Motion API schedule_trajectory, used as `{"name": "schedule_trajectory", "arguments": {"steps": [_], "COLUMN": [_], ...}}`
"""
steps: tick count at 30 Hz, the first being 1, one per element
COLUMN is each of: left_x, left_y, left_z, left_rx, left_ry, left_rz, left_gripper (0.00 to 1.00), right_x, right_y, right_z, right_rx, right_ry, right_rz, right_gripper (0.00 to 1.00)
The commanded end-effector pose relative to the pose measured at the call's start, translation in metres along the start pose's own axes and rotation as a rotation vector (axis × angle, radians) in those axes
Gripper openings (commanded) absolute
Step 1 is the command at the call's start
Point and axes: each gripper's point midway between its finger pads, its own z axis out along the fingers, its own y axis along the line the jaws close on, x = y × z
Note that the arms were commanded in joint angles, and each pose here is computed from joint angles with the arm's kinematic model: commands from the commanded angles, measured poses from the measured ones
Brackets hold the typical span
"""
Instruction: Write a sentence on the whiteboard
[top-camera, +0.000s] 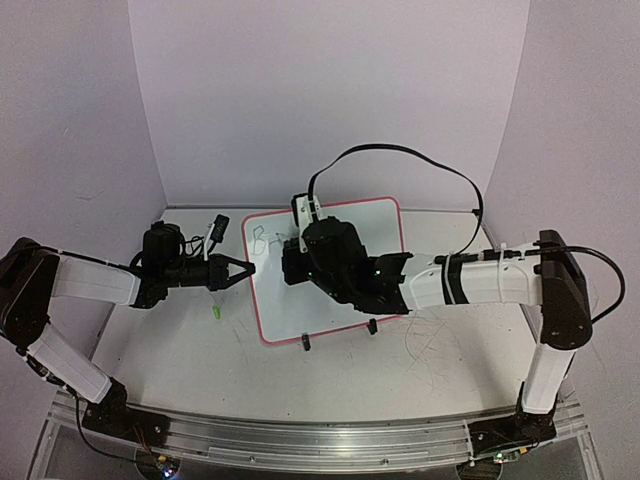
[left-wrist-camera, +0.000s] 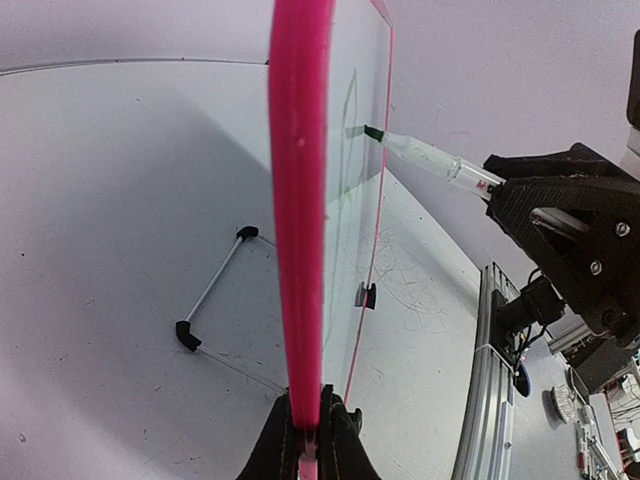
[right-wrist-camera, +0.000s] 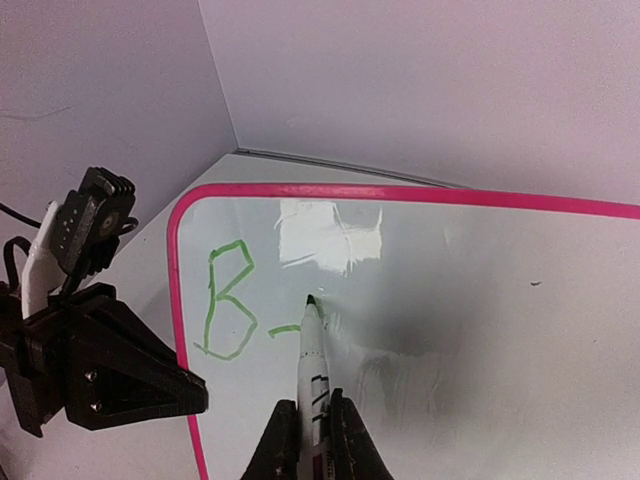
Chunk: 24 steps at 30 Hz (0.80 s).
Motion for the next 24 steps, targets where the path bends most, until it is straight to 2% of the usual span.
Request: {"name": "schedule_trajectory", "arguments": {"steps": [1,24], "left_x": [-0.019,-0.018], "left_y": [-0.005,-0.005], "left_z": [-0.004,-0.004], "left_rx": [-0.012,-0.012], "left_ry": [-0.050,-0.047], "left_rz": [0.072,0.072], "left_gripper": [0.00,0.00], "right_x": [0.003,0.030], "right_y": [0.002,0.003], "right_z": [0.009,-0.004], "right_rx": [-0.010,-0.025], "right_ry": [0.015,0.077], "right_rz": [0.000,0.004], "right_gripper": [0.00,0.00]}}
